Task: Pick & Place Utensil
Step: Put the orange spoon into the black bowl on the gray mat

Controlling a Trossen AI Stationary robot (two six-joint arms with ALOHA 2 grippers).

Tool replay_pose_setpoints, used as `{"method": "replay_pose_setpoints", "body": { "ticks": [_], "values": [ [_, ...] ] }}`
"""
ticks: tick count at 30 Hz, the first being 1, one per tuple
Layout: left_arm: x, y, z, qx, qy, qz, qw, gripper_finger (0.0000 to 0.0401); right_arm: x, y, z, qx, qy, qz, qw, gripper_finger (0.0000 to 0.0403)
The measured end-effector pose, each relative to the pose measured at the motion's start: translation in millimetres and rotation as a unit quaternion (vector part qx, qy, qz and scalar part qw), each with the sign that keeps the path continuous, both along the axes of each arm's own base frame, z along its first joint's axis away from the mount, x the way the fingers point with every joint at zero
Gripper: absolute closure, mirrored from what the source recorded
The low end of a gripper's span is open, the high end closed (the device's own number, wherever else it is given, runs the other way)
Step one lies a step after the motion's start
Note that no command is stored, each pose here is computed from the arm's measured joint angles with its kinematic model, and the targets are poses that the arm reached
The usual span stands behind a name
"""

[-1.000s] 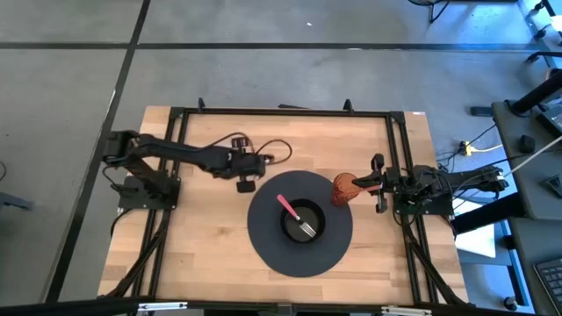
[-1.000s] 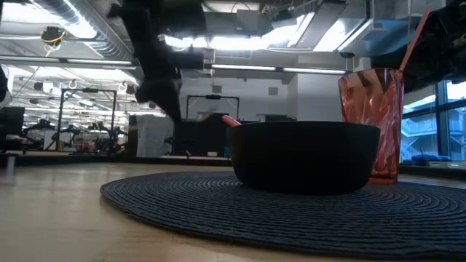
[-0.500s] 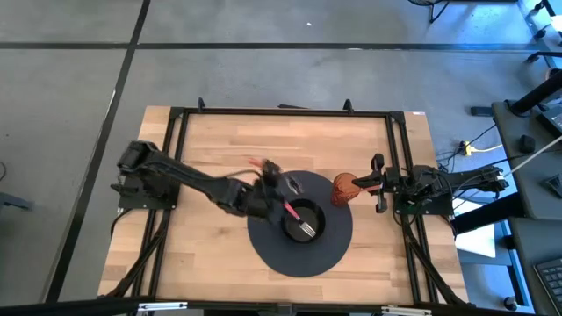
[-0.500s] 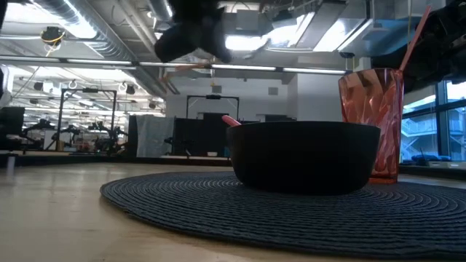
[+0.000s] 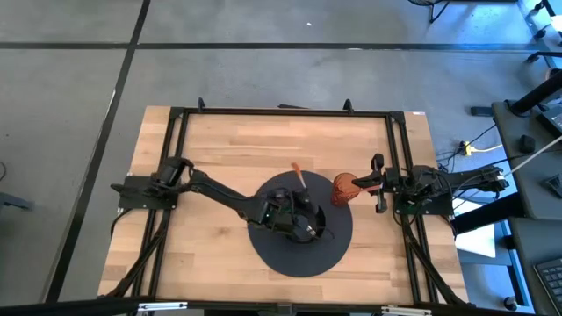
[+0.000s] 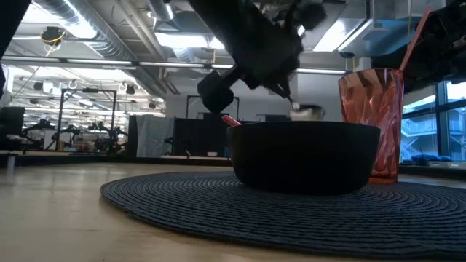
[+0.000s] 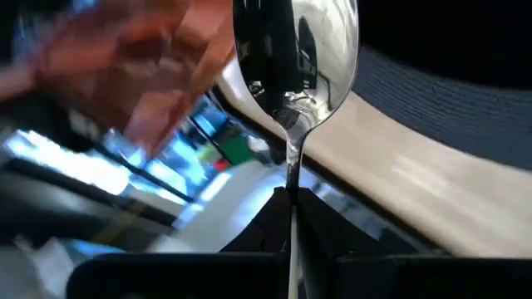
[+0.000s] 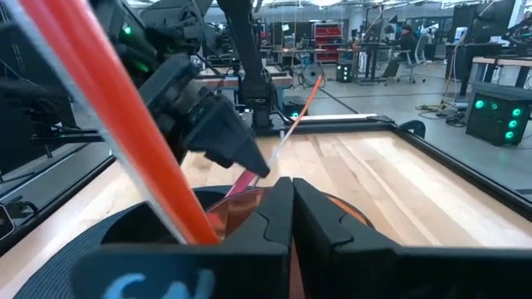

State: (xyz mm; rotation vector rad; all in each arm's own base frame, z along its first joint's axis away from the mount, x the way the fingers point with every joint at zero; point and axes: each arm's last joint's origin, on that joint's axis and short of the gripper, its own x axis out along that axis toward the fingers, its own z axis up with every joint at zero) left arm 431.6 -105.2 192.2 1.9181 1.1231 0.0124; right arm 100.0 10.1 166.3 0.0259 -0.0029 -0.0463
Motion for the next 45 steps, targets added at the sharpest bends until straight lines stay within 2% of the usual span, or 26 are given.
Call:
{"method": "replay_pose_setpoints", "body": {
  "ticks": [4,16,31,45],
  "values": [
    [3,-2,-8,0.037,0.052,-0.032,0.997,0.0398,0,0,0,0.000,0.000,0.001,1.000,0.0395],
    [5,-11,-38,0.058,0.120,-0.072,0.988,0.0400,0,0,0,-0.002,0.000,0.004,1.000,0.0395],
    [4,-23,-39,0.039,0.092,-0.077,0.992,0.0398,0,0,0,-0.001,0.001,0.004,1.000,0.0395],
    [-1,-35,-38,0.046,0.086,-0.078,0.992,0.0397,0,0,0,0.000,0.001,0.004,1.000,0.0395]
  ]
}}
